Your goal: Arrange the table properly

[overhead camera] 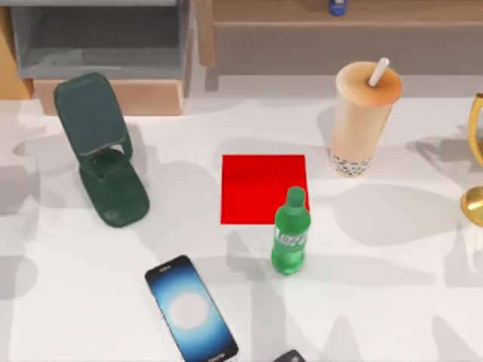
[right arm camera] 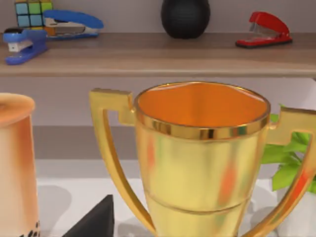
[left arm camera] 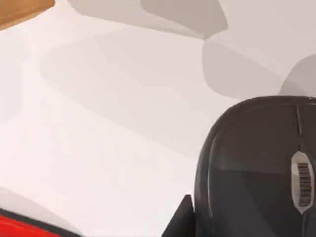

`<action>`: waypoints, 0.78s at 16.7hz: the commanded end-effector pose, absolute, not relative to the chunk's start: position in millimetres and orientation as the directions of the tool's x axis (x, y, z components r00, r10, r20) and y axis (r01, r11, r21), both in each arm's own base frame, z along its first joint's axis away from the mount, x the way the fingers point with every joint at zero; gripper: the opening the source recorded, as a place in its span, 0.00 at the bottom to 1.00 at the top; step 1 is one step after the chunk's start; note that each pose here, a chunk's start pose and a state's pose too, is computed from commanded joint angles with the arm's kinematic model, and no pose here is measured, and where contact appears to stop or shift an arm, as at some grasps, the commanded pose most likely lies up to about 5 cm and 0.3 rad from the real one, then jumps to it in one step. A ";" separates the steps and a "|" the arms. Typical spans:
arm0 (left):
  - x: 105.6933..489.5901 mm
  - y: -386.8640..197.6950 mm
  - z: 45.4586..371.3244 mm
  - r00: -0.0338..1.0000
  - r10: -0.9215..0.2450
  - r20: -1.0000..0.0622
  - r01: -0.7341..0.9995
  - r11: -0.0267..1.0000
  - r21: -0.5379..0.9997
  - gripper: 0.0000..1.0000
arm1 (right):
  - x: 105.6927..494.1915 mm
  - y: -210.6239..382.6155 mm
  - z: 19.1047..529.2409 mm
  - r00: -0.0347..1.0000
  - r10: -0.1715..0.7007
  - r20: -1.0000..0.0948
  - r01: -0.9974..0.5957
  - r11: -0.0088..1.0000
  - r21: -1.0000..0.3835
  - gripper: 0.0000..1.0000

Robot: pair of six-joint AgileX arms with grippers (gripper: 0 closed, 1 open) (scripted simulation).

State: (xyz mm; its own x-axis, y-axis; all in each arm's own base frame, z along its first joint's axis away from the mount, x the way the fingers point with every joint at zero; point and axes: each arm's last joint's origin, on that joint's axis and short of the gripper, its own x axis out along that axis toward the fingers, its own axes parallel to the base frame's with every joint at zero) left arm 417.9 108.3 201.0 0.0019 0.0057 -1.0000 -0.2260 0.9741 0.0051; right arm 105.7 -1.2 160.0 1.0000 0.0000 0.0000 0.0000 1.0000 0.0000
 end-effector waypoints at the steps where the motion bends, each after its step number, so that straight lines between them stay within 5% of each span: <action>1: 416.4 110.0 207.9 0.003 0.003 -1.000 -0.231 0.973 0.002 0.00 | 105.7 -1.2 160.0 1.000 0.000 0.000 0.000 1.000 0.000 1.00; 8: 417.5 105.5 217.0 0.016 0.003 -1.000 -0.216 0.976 0.000 0.00 | 105.7 -1.2 160.0 1.000 0.000 0.000 0.000 1.000 0.000 1.00; 13: 430.7 40.3 284.8 0.208 0.016 -0.978 -0.087 0.996 -0.002 0.00 | 105.7 -1.2 160.0 1.000 0.000 0.000 0.000 1.000 0.000 1.00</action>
